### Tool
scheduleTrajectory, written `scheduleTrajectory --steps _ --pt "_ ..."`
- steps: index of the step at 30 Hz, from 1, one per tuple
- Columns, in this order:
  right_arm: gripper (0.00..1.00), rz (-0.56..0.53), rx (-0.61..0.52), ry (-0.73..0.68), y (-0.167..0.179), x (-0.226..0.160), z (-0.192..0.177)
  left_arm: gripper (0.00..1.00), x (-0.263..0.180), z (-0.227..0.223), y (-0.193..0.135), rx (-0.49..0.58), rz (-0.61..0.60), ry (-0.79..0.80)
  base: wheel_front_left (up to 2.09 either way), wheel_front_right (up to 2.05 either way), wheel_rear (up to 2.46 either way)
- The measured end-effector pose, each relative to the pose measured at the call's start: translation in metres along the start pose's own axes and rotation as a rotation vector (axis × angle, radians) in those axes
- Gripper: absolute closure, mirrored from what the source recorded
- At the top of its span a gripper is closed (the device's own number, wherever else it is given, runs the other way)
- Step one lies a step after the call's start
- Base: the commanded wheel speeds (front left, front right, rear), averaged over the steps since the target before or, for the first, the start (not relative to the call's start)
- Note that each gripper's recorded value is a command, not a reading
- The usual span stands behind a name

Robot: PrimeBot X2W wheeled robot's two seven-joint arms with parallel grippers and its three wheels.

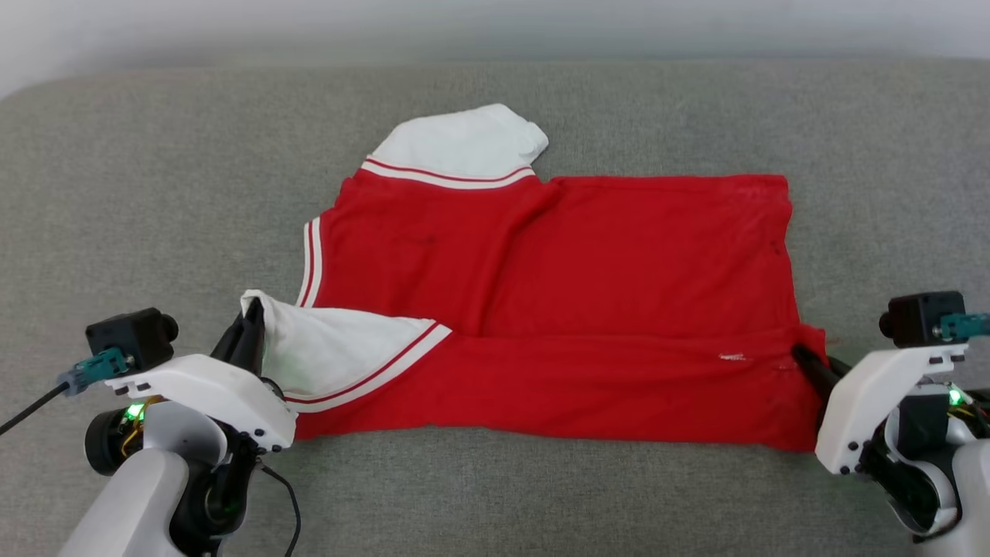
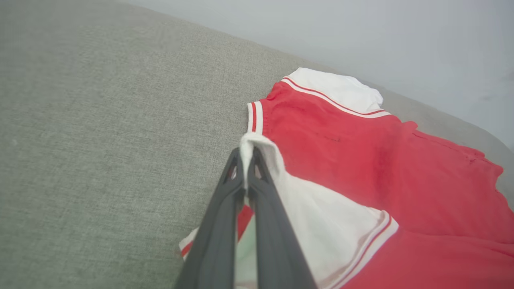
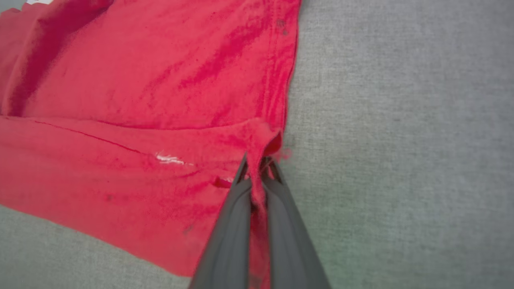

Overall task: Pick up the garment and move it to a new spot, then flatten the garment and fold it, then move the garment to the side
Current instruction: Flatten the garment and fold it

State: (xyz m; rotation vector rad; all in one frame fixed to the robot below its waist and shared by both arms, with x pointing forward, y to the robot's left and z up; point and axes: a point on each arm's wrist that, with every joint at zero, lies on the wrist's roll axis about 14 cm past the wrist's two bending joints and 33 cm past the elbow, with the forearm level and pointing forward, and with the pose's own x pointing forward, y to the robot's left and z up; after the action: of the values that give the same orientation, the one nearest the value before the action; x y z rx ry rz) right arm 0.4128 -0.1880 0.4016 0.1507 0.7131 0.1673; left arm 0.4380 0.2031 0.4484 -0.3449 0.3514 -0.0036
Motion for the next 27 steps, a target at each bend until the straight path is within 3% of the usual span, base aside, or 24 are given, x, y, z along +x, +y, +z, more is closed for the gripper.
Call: scheduleTrajectory --steps 4,5,6,7,8,11,15,18,27 --pt "1.0 0.002 0.01 0.027 -0.002 0.017 -0.012 1.0 0.012 -0.032 0.006 -0.024 0.01 0.096 0.0 0.0 0.0" --pt "0.83 0.0 0.015 0.036 -0.004 0.02 -0.017 1.0 0.013 -0.042 0.005 -0.032 0.008 0.125 0.0 0.0 0.0" --pt "0.51 0.001 0.013 0.033 -0.004 0.021 -0.018 1.0 0.014 -0.049 0.006 -0.04 0.008 0.149 0.0 0.0 0.0" --pt "0.0 0.003 0.013 0.033 -0.003 0.023 -0.019 1.0 0.014 -0.055 0.005 -0.041 0.003 0.171 0.0 0.0 0.0" --pt "0.0 0.006 0.016 0.032 -0.003 0.024 -0.021 0.92 0.014 -0.06 0.006 -0.047 0.002 0.191 0.0 0.0 0.0" --pt "0.0 0.03 0.019 0.002 0.005 0.024 -0.02 0.0 0.015 -0.063 0.008 -0.059 0.003 0.199 0.0 0.0 0.0" --pt "0.0 0.041 0.021 -0.111 0.01 0.017 -0.007 0.0 0.014 -0.058 0.01 -0.077 0.008 0.183 0.0 0.0 0.0" --pt "0.0 0.038 -0.006 -0.276 0.011 0.004 0.02 0.0 0.012 -0.045 0.014 -0.074 0.014 0.148 0.0 0.0 0.0" --pt "0.0 -0.012 -0.111 -0.615 0.012 -0.054 0.068 0.0 -0.007 -0.005 0.02 0.017 -0.012 0.154 0.0 0.0 0.0"
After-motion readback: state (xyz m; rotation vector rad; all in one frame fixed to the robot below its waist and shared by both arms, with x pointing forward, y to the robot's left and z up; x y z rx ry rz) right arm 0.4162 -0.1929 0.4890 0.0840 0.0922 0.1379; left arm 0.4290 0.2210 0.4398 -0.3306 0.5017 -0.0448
